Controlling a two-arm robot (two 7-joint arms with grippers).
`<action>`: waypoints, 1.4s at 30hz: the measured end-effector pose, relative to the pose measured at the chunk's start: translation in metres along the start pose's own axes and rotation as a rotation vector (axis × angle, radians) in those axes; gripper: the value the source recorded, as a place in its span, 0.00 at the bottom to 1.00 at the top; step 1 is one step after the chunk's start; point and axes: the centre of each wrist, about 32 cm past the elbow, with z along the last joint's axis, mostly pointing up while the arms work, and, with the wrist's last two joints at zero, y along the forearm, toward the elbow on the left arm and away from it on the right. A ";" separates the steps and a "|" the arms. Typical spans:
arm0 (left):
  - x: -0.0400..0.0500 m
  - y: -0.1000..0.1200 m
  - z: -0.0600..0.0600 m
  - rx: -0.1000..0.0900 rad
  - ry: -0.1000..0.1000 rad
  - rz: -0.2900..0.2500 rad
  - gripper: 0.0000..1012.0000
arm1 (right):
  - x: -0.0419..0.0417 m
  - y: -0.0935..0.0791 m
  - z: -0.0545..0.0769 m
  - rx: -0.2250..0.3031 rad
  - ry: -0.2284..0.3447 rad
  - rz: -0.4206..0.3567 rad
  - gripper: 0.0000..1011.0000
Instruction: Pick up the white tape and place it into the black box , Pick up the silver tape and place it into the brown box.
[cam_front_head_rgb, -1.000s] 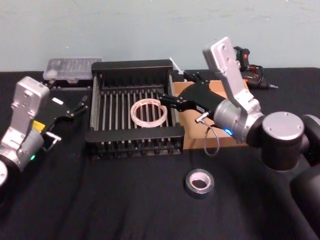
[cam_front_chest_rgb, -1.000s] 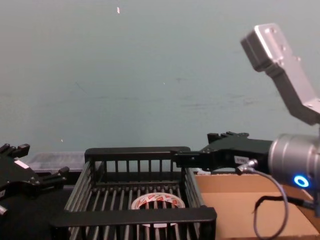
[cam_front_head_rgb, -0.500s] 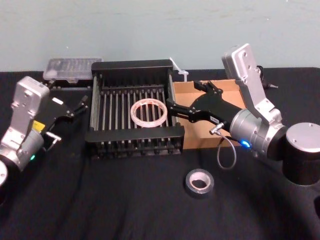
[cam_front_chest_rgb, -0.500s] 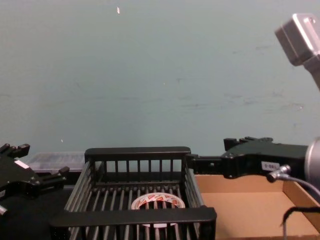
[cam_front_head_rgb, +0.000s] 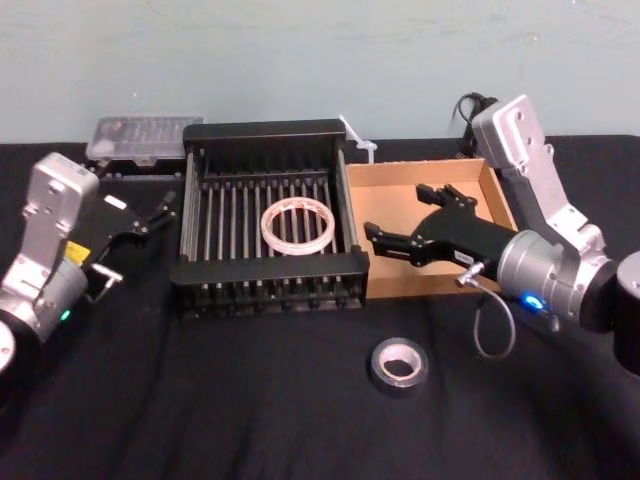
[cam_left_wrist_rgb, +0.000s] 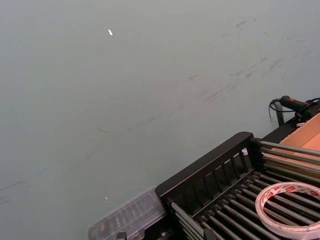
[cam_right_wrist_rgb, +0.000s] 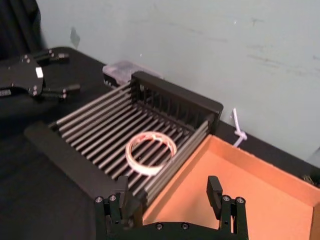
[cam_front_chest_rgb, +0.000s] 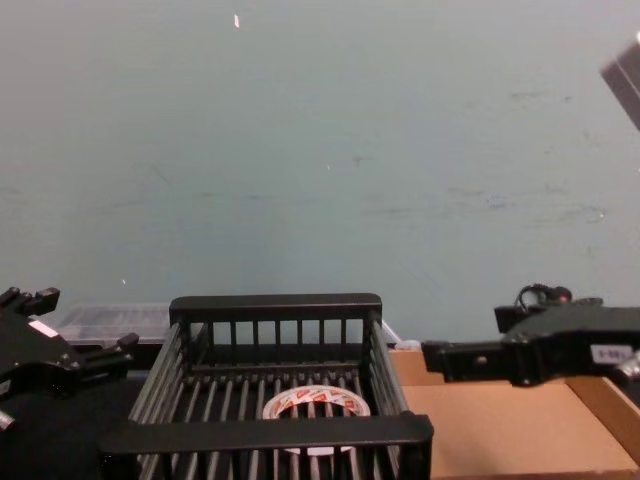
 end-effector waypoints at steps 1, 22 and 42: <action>0.0000 0.000 0.000 0.000 0.000 0.000 0.99 | 0.0004 -0.001 0.000 -0.007 -0.001 0.002 0.99; 0.0000 0.000 0.000 0.000 0.000 0.000 0.99 | -0.0033 -0.017 -0.001 -0.178 -0.001 0.056 0.99; 0.0000 0.000 0.000 0.000 0.000 0.000 0.99 | -0.0100 -0.026 -0.007 -0.290 0.012 0.088 0.99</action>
